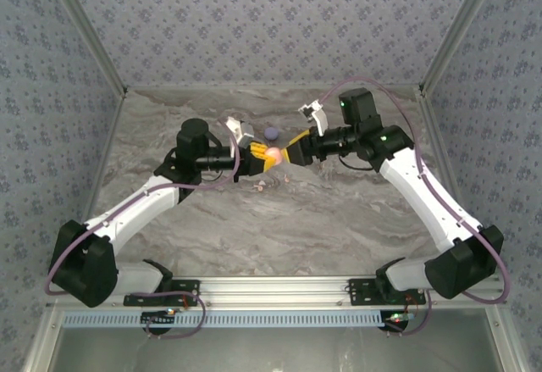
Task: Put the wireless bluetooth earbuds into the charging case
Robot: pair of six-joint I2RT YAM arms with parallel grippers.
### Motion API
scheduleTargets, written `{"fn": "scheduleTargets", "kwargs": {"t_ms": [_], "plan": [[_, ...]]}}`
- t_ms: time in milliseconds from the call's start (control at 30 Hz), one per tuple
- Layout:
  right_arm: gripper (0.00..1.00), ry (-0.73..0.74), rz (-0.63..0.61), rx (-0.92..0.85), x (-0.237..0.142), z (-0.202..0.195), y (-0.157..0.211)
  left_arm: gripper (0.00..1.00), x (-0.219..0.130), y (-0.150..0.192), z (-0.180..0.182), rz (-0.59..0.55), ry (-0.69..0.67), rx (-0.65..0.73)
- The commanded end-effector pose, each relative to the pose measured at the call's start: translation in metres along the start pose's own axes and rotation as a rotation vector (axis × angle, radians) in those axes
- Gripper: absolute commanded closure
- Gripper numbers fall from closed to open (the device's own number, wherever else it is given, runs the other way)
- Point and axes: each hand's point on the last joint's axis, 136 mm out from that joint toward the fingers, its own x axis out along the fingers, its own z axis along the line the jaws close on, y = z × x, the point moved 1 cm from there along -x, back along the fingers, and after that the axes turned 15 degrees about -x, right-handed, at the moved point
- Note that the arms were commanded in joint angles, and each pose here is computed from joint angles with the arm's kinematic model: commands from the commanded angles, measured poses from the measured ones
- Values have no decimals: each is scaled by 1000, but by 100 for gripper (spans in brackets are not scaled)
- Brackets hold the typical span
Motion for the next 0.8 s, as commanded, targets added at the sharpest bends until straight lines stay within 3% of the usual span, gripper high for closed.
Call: {"fn": "scheduleTargets", "kwargs": {"t_ms": [0,233,633,767], "plan": [[39,-62,10,-34,3,12,-3,92,1,-18,-21,-11,78,48],[42,-86,27,-39,11,14,-1,92,3,-18,-25,-2,92,44],[72,-120,19,-42,13,20,-5,91,6,-16,-20,13,75,15],[75,-107,10,-49,10,21,-8,86,7,-15,-17,16,68,3]]}}
